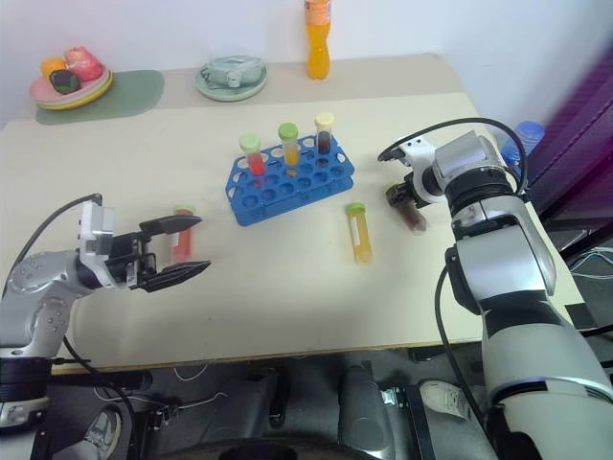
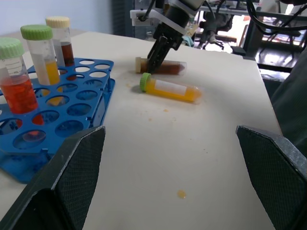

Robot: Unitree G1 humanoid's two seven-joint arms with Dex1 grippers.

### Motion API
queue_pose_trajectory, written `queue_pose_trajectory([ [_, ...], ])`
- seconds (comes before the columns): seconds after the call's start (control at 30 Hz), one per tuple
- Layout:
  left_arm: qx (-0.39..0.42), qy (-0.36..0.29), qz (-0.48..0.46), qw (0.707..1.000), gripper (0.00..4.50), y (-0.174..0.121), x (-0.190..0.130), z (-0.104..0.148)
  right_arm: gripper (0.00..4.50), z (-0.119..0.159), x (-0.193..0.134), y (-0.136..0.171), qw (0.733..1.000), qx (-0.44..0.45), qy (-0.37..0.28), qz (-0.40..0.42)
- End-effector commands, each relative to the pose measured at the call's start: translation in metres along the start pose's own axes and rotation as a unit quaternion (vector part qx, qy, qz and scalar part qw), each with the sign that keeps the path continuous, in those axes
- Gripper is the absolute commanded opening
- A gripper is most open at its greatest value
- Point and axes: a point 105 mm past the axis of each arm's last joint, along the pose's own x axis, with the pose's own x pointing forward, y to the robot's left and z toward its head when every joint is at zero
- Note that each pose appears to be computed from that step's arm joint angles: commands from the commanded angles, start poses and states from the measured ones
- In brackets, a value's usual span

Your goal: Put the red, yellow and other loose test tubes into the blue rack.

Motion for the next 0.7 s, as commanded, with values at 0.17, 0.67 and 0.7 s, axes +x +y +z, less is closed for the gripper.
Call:
queue_pose_trajectory([
  [0.17,0.016,-0.013,0.007,1.0,4.5,0.0,-0.002,0.009,1.11,0.032,-0.034,0.06,0.962,-0.168,-0.139,0.162],
  [0.67,0.028,-0.028,0.027,0.999,4.5,0.007,0.004,0.017,1.11,0.09,-0.065,0.122,0.794,-0.069,-0.559,0.229],
  [0.7,0.028,-0.028,0.027,0.999,4.5,0.007,0.004,0.016,1.11,0.094,-0.066,0.12,0.784,-0.057,-0.58,0.215],
])
